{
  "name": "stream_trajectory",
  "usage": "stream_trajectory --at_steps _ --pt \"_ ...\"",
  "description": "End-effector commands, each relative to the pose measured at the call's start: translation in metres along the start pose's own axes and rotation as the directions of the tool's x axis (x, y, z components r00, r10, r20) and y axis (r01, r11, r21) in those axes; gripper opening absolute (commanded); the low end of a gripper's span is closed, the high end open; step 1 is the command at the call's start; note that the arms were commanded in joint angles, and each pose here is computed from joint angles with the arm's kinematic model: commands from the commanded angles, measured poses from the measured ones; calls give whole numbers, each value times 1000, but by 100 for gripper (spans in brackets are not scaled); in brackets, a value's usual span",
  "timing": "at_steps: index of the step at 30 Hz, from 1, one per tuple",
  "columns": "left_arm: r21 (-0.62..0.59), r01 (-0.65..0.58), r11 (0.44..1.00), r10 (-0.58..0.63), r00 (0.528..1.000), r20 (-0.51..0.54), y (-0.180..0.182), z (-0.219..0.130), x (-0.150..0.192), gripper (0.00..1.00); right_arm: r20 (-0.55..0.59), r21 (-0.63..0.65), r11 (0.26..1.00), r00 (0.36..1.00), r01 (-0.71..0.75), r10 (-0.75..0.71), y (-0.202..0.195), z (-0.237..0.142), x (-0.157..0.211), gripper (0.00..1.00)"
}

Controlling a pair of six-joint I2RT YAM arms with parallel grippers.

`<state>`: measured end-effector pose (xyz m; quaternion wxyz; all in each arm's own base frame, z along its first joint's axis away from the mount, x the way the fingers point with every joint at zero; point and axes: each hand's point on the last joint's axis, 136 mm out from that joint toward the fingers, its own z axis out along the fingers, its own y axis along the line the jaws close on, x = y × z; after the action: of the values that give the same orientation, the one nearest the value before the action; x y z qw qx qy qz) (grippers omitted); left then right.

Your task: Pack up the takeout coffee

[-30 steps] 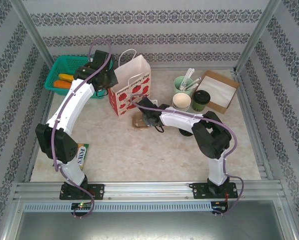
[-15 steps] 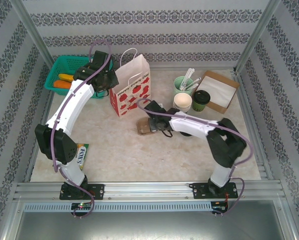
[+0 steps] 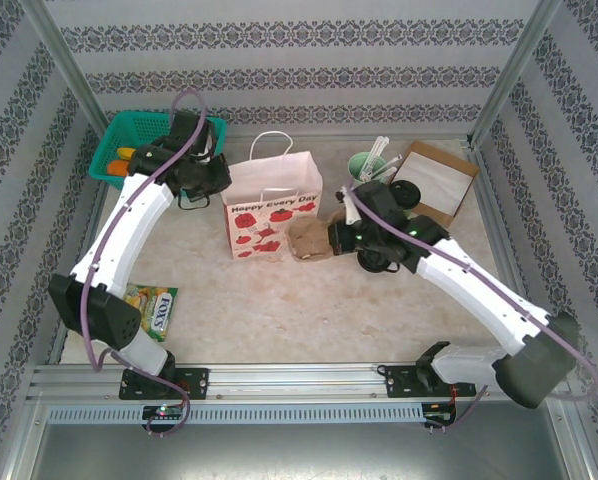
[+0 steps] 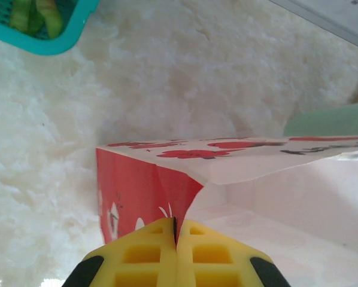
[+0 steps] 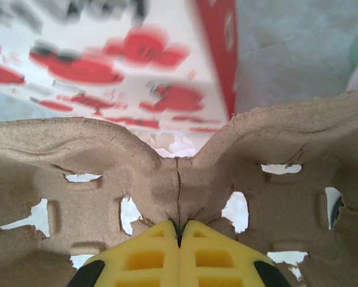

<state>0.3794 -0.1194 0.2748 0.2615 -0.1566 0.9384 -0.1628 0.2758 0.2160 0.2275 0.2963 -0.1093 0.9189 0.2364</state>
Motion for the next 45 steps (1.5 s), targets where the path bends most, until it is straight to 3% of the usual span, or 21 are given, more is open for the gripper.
stream_trajectory --at_steps 1,7,12,16,21,25,30,35,40,45 --pt "36 -10 999 14 995 -95 -1 -11 32 0 85 -50 998 996 -23 27 2 -47 -28 0" --pt "112 -45 993 63 985 -163 -30 -10 56 3 193 15 991 973 -134 129 -32 -94 -68 0" --pt "138 -88 987 113 976 -188 -46 -6 71 23 226 11 991 965 -137 131 -26 -106 -94 0" --pt "138 -179 974 199 969 -146 -44 -12 66 45 244 -23 988 958 -152 153 -21 -107 -107 0" --pt "170 -453 875 459 888 5 -60 -27 40 63 259 -82 983 949 -165 181 -11 -108 -115 0" --pt "299 -656 693 629 753 195 -104 -41 26 70 266 -80 980 944 -182 197 -12 -109 -116 0" --pt "410 -786 462 725 601 336 -148 -43 23 69 269 -96 974 937 -206 224 -11 -111 -115 0" --pt "493 -812 313 739 534 410 -177 -51 26 64 287 -100 974 931 -204 224 -9 -120 -114 0" --pt "512 -818 261 739 511 439 -186 -45 25 58 295 -106 974 929 -198 221 -7 -127 -112 0" --pt "511 -817 265 725 519 453 -192 -41 20 36 303 -182 964 922 -194 243 7 -134 -117 0"
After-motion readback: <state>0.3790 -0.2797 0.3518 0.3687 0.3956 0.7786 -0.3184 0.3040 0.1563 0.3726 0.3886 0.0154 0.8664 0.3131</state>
